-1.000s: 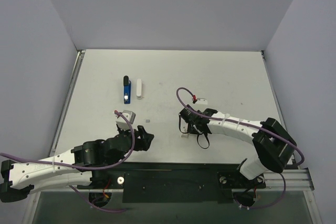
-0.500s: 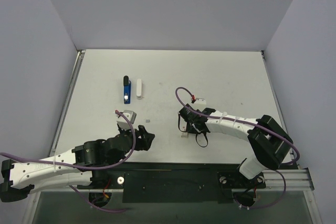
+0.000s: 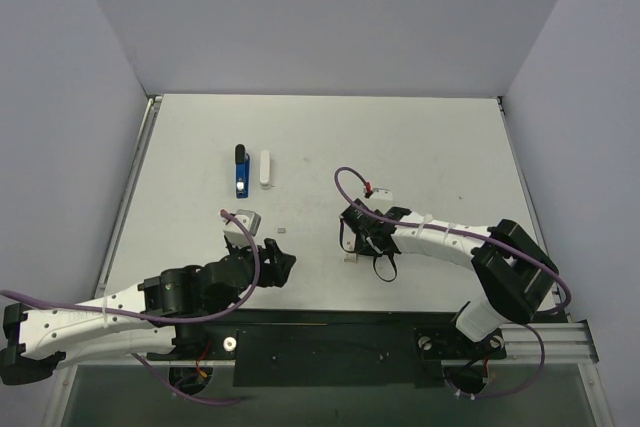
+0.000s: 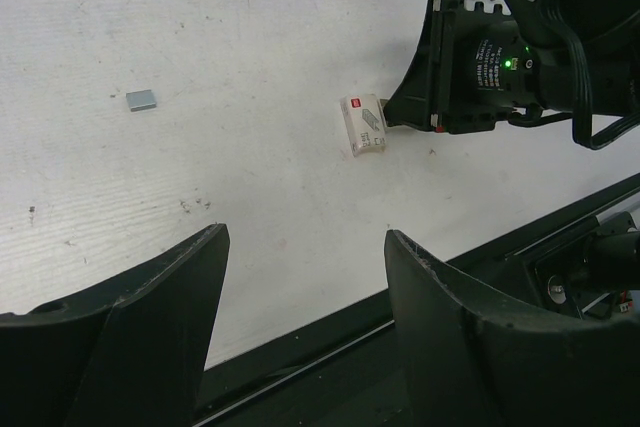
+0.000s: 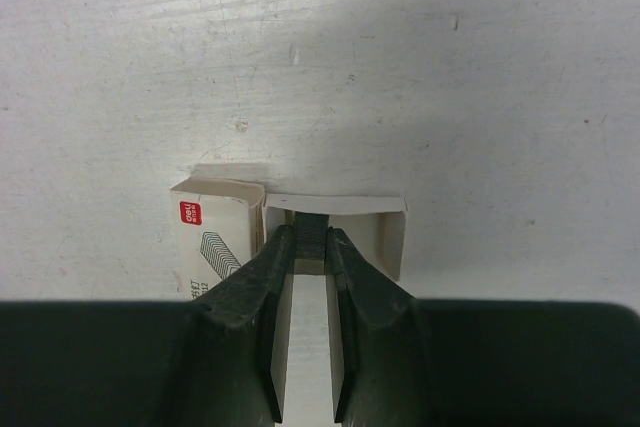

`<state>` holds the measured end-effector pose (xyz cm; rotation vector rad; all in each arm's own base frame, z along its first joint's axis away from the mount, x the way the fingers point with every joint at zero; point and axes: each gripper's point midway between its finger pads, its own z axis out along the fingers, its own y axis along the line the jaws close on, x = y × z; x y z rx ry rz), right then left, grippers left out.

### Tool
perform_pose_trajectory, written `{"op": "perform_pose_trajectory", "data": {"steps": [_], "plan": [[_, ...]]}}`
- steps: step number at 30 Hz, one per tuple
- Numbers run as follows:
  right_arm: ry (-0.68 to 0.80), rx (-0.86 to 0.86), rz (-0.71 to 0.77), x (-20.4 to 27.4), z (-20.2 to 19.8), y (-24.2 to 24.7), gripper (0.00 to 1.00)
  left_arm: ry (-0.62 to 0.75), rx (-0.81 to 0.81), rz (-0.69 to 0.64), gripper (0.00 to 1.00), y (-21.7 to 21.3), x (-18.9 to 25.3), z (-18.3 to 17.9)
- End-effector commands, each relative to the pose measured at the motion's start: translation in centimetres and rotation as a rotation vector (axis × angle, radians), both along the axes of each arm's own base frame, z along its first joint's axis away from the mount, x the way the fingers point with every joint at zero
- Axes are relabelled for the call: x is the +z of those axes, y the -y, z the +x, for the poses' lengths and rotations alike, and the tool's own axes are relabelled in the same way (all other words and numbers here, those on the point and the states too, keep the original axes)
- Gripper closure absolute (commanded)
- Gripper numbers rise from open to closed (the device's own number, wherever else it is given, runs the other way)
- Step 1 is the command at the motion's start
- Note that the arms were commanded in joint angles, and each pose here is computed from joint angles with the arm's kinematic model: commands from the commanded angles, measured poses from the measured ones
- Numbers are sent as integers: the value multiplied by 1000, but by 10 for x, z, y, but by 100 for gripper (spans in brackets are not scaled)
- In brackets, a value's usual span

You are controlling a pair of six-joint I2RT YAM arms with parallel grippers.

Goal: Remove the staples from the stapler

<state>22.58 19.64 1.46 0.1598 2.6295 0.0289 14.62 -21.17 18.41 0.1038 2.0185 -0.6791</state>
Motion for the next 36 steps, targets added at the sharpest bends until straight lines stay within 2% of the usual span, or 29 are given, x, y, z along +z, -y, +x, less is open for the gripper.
{"op": "perform_pose_trajectory", "data": {"steps": [1,12,19,23,27,35,36], "plan": [[1,-13,-29,0,-1,9,90,26,-13,-60,27,8,22,1],[63,1,-3,28,3,4,73,29,-17,-61,27,10,24,1],[160,47,10,64,12,-7,69,29,-31,-71,26,12,29,0],[179,133,29,80,16,-30,62,26,-34,-78,26,9,32,-2],[192,189,74,92,21,-62,59,19,-24,-78,26,-1,31,-4],[153,460,145,78,29,-137,46,17,42,-95,27,-29,30,-3],[144,504,136,75,29,-141,42,16,46,-105,26,-31,31,-4]]}}
